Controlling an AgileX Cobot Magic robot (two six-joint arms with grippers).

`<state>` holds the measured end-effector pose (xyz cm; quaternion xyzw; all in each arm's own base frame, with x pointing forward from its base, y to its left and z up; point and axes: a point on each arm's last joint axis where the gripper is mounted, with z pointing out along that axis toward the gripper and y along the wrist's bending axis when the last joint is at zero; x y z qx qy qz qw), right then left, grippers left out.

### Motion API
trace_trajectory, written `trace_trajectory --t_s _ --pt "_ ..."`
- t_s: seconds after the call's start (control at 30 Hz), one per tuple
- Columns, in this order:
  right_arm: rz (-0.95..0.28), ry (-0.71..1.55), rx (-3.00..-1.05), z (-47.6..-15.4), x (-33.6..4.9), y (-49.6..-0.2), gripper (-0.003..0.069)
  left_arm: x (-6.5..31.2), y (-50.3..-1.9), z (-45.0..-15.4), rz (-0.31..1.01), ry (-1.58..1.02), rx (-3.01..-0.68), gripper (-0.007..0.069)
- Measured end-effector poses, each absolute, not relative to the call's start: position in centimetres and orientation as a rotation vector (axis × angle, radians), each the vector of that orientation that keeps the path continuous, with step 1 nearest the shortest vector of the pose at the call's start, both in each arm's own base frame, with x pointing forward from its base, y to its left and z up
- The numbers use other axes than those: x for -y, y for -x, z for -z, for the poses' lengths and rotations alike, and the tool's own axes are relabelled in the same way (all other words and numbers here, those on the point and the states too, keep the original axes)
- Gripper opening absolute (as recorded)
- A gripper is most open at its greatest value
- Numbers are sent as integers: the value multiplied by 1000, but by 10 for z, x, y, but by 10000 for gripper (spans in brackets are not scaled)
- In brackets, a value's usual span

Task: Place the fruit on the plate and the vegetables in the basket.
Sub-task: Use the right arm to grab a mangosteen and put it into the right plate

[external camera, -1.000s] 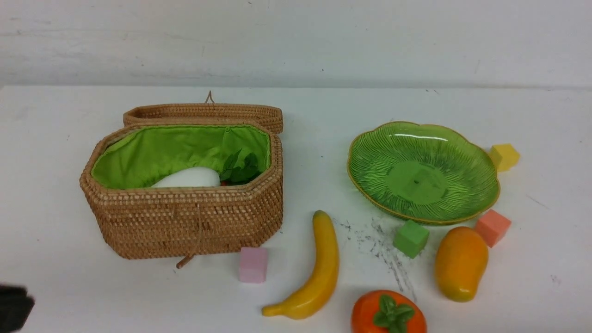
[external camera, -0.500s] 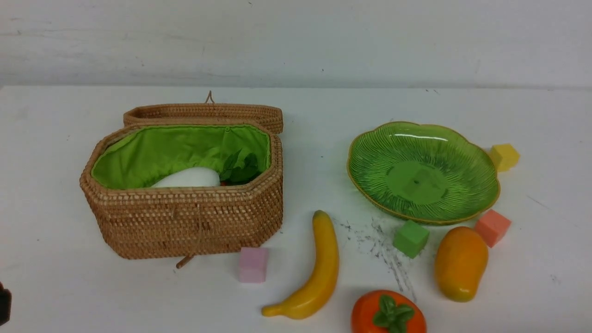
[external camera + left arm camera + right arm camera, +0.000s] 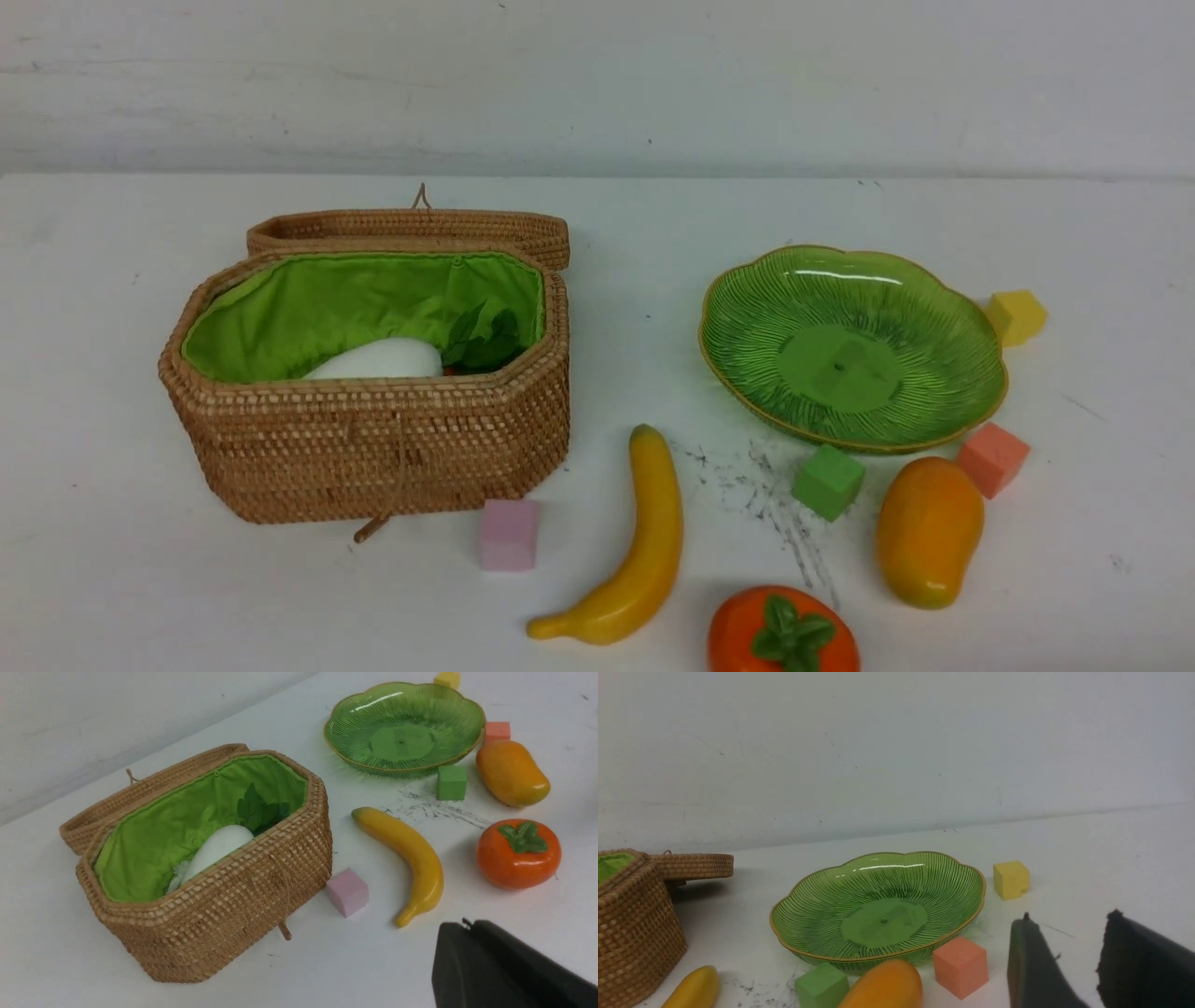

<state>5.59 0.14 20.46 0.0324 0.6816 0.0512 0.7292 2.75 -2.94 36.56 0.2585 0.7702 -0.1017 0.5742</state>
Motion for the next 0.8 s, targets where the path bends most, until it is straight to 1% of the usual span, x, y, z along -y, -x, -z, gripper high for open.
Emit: trace_trajectory --t_s 0.07,0.17,0.2,0.23,0.27,0.3,0.33,0.4,0.47,0.53,0.57,0.6,0.8 --pt "-113 -71 -1501 -205 -1 -56 245 25 -25 -358 231 -510 -1780 -13" --pt "-113 -71 -1501 -205 -1 -56 245 16 -30 -331 209 -268 -1796 -11" --pt "-113 -71 -1501 -205 -1 -56 245 15 -31 -329 198 -250 -1798 -11" --pt "-113 -71 -1501 -205 -1 -56 245 11 -34 -314 194 -113 -1792 -10" --pt "-113 -71 -1501 -205 -1 -56 245 6 -38 -293 171 -9 -1799 -9" --pt "-113 -71 -1501 -205 -1 -56 245 6 -38 -291 169 8 -1783 -9" --pt "-113 -71 -1501 -205 -1 -56 245 1 -41 -264 158 132 -1766 -9" --pt "-113 -71 -1501 -205 -1 -56 245 -1 -43 -241 169 212 -1709 -8" --pt "-113 -71 -1501 -205 -1 -56 245 -2 -46 -225 178 248 -1709 -7" --pt "-112 -72 -1501 -205 -1 -56 245 -3 -53 -196 186 281 -1721 -5" --pt "-113 -71 -1502 -205 -1 -56 245 -3 -53 -196 185 279 -1718 -5" --pt "-112 -72 -1500 -205 -1 -56 245 -3 -54 -183 183 290 -1749 -5" --pt "-112 -72 -1501 -205 -1 -56 245 -4 -52 -170 135 283 -1864 -1"
